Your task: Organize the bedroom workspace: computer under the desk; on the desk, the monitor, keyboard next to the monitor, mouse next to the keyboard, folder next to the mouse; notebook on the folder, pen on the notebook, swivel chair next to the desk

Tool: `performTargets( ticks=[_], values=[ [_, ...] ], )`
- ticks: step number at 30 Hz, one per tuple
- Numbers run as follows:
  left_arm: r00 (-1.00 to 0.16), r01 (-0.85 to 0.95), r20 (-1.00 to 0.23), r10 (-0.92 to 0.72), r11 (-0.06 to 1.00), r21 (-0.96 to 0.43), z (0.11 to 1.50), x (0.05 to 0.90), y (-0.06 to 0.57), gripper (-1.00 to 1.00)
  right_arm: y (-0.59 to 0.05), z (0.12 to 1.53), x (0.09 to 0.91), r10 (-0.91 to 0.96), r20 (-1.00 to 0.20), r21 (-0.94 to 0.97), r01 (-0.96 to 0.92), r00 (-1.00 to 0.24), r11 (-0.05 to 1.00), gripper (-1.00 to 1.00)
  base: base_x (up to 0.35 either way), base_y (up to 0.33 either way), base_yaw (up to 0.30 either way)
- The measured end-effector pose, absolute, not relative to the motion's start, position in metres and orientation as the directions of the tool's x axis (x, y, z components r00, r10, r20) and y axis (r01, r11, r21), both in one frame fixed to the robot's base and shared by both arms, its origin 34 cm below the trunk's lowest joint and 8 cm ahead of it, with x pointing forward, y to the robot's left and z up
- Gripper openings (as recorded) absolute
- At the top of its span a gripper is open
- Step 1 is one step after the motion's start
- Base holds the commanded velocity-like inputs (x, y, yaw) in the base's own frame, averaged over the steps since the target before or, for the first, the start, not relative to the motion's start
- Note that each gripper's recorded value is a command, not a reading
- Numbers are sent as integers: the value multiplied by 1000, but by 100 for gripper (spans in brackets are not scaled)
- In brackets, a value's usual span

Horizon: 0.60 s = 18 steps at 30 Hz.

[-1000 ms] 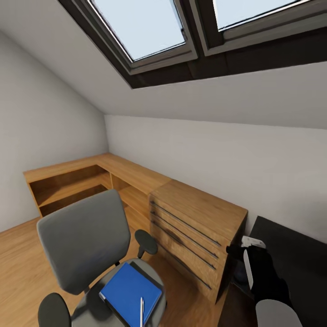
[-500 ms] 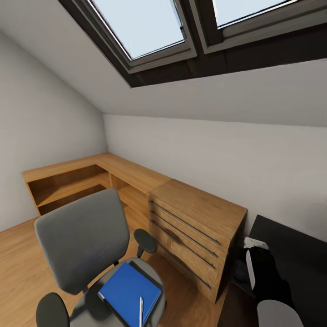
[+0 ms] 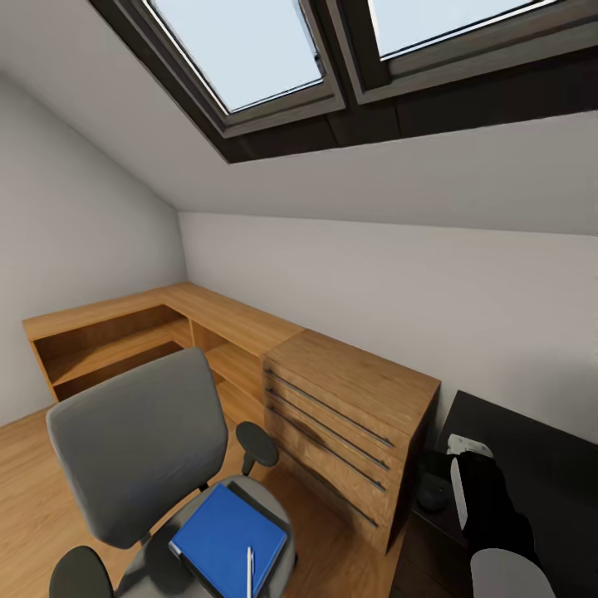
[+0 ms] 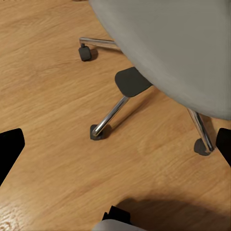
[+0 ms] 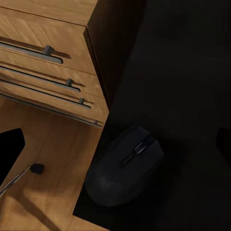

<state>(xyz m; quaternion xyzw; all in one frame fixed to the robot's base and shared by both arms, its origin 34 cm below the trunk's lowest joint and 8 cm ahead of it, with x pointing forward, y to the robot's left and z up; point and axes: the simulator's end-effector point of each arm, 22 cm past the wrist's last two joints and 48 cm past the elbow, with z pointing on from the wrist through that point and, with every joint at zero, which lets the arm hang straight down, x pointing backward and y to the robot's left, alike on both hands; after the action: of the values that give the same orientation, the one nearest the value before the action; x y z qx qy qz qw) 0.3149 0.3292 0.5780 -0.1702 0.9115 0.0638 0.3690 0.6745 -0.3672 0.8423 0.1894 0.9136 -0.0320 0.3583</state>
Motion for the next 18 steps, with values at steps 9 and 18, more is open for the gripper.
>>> performTargets(
  ticks=[9,18],
  values=[
    [-666,-358,-698,-263,934,-11,579,316,329,100,-368,845,674,325,-670,80,370,-668,925,100,0,0,-89],
    [-662,-357,-702,-263,934,-13,580,319,329,100,-367,848,675,325,-673,82,370,-664,926,100,0,0,-84]
  ],
)
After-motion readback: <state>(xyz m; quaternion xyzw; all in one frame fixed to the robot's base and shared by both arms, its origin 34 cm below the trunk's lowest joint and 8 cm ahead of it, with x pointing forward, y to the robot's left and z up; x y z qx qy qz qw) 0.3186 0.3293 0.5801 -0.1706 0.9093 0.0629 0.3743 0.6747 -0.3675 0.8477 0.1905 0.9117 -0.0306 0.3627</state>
